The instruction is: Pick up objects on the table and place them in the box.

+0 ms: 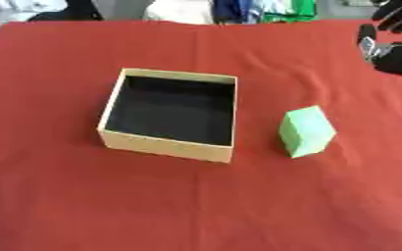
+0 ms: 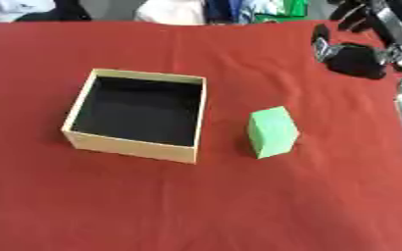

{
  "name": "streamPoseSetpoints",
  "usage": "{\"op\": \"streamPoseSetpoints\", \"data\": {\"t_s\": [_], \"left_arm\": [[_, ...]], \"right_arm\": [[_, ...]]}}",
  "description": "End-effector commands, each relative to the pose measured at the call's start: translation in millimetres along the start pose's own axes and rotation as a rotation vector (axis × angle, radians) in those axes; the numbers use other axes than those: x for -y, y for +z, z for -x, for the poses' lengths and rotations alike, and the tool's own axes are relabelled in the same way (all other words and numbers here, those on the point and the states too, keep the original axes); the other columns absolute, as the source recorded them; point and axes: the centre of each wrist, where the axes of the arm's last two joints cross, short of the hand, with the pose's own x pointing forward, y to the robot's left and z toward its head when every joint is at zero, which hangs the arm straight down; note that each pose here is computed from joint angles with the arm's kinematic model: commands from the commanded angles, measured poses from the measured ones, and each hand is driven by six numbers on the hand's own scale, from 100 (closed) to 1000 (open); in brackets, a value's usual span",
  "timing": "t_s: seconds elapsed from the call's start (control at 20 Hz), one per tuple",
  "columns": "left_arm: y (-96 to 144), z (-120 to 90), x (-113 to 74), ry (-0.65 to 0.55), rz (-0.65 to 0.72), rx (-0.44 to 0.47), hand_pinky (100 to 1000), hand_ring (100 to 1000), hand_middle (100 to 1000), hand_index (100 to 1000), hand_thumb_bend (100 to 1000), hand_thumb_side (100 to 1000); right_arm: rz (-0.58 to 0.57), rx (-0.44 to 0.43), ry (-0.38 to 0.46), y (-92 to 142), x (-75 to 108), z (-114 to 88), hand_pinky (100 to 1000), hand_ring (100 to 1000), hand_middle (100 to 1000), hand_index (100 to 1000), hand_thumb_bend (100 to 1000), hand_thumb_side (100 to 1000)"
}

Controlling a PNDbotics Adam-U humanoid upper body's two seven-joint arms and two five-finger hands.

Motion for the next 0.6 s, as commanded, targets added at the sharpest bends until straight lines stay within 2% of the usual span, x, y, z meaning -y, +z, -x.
{"op": "streamPoseSetpoints", "data": {"t_s": [0.05,0.2,0.35,0.45,0.6], "left_arm": [[-7.3,-6.5,-2.1,-0.004,0.010,0.033,651,613,700,780,100,533],[-7.2,-6.5,-2.1,-0.005,0.011,0.032,651,613,700,780,100,533],[-6.8,-6.4,-2.3,-0.005,0.012,0.031,651,613,700,780,100,532],[-6.5,-6.4,-2.2,-0.006,0.014,0.030,651,613,700,780,100,532],[-6.0,-6.3,-2.1,-0.006,0.018,0.027,651,614,700,781,100,534]], "right_arm": [[0.027,0.019,0.029,-0.1,10.4,-5.4,711,681,653,838,100,231],[0.027,0.018,0.034,-0.4,11.0,-5.1,713,686,658,839,100,231],[0.008,0.028,0.063,-3.0,13.1,-6.8,743,723,702,857,100,228],[-0.019,0.041,0.123,-6.5,15.8,-9.0,781,755,737,874,100,217],[-0.092,0.076,0.227,-12.0,19.7,-13.3,837,800,789,911,100,127]]}}
